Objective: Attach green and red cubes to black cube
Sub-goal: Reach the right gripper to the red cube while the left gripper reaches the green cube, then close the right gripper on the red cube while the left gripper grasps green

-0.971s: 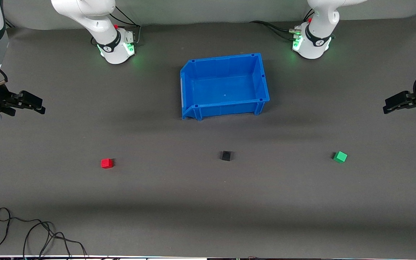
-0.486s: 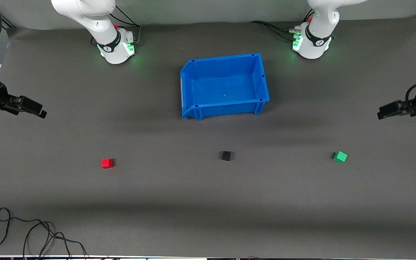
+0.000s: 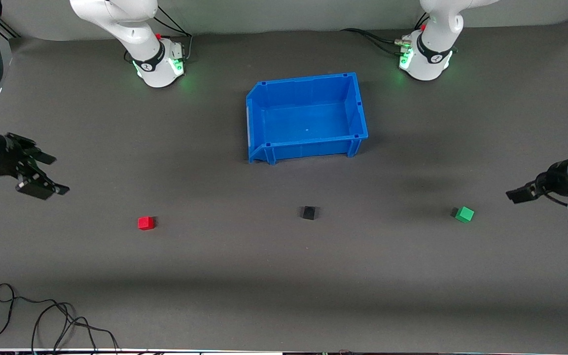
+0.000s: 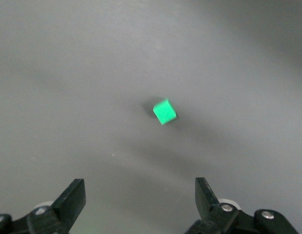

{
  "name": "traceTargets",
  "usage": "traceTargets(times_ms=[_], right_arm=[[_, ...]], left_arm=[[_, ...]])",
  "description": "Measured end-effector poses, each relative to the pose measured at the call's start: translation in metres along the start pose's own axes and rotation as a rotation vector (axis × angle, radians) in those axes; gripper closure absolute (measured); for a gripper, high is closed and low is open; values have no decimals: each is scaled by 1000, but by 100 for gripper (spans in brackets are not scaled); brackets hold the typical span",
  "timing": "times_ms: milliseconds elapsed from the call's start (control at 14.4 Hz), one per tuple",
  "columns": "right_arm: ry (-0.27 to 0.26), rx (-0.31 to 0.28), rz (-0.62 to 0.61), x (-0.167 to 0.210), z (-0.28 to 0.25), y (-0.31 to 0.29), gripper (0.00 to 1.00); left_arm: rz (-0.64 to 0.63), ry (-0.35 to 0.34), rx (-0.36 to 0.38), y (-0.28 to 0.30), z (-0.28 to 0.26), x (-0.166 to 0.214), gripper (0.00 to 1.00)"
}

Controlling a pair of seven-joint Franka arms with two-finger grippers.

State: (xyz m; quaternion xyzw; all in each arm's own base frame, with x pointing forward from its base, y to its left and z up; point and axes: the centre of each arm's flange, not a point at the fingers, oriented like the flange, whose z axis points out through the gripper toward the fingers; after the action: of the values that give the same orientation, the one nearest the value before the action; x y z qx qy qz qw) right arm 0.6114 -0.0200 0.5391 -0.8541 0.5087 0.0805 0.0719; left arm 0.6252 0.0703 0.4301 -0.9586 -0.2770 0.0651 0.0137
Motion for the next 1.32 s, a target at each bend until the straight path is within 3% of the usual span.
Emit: traceTargets(times_ms=[277, 624, 763, 902, 1179, 1318], right_arm=[[-98, 8, 129, 49, 68, -12, 0], [-148, 32, 233, 91, 170, -20, 0], [-151, 56, 278, 102, 207, -17, 0], [-160, 78, 324, 109, 243, -10, 0], [-243, 86, 345, 114, 294, 2, 0], [-259, 89, 347, 118, 310, 7, 0]], left_arm=[[-237, -10, -22, -11, 81, 24, 0], [-405, -18, -40, -2, 174, 29, 1], [-435, -19, -47, 3, 200, 32, 3], [-449, -19, -53, 4, 217, 36, 11], [-458, -11, -78, 11, 234, 37, 11], [-451, -18, -76, 16, 249, 35, 15]])
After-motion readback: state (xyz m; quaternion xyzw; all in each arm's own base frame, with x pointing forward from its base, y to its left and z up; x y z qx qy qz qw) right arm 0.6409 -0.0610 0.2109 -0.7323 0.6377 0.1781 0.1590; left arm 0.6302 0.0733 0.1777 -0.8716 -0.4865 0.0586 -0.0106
